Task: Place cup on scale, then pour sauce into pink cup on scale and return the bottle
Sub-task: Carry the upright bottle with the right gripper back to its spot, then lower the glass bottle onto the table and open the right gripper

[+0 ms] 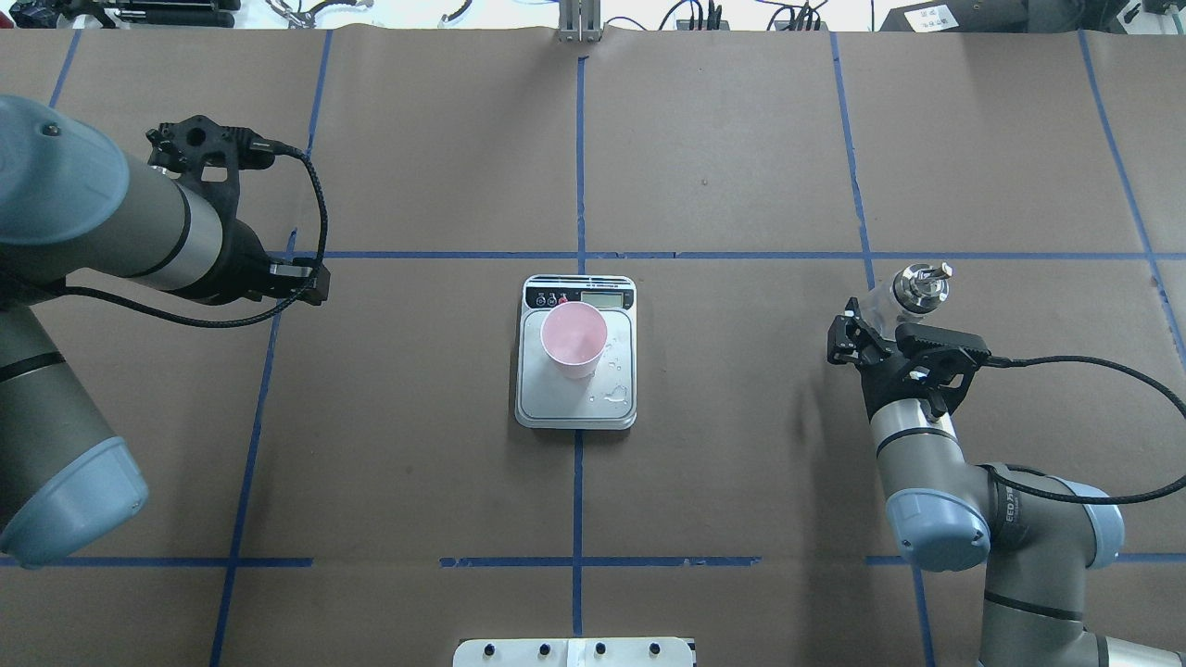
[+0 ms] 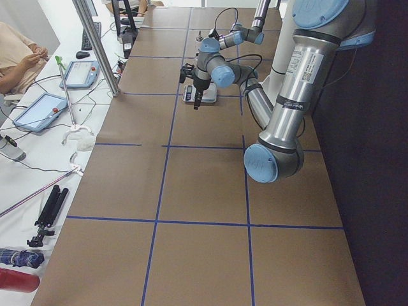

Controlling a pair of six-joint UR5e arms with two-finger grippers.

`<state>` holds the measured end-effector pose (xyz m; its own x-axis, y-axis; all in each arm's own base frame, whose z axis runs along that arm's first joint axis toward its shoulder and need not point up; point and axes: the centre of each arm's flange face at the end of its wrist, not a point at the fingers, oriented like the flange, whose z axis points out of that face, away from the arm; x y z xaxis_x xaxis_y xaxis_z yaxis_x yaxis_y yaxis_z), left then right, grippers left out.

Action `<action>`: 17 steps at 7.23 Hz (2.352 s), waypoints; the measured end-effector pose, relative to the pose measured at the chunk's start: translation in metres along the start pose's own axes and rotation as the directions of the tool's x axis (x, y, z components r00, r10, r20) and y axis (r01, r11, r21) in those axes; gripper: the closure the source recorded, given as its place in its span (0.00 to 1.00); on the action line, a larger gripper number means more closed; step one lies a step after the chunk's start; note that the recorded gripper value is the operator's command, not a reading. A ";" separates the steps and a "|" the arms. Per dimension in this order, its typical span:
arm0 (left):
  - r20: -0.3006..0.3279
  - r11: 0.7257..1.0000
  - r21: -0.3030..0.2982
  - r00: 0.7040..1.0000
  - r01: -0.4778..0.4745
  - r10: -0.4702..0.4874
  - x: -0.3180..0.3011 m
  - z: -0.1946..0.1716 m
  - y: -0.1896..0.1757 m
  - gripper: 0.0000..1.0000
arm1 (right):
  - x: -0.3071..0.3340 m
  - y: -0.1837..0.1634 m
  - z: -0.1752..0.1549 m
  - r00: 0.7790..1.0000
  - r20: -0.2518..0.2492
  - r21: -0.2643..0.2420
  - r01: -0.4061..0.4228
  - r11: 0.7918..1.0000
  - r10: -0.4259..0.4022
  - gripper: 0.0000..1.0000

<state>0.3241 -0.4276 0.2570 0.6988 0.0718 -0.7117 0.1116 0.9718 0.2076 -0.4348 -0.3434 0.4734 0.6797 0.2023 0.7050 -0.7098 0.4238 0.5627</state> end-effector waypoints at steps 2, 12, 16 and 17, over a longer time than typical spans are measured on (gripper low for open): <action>-0.001 1.000 0.002 1.000 -0.001 0.001 -0.001 -0.002 0.000 0.35 | 0.003 0.002 0.001 1.000 -0.003 -0.005 0.009 1.000 -0.009 1.00; -0.002 1.000 0.007 1.000 0.001 -0.001 -0.001 -0.004 -0.001 0.35 | 0.012 0.006 0.002 0.999 -0.013 -0.013 0.044 0.999 -0.045 0.00; -0.001 1.000 0.006 1.000 0.000 0.000 -0.001 -0.003 -0.001 0.35 | 0.007 0.009 -0.007 0.999 0.005 -0.023 0.051 0.998 -0.051 0.00; 0.000 1.000 0.006 1.000 0.000 0.000 -0.001 -0.003 -0.001 0.35 | 0.005 0.012 -0.014 0.998 0.017 -0.029 0.053 0.998 -0.052 0.00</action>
<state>0.3213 -0.4276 0.2554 0.6985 0.0714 -0.7120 0.1161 0.9705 0.2112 -0.4378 -0.3247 0.4775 0.7126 0.1646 0.6819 -0.6673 0.4590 0.5866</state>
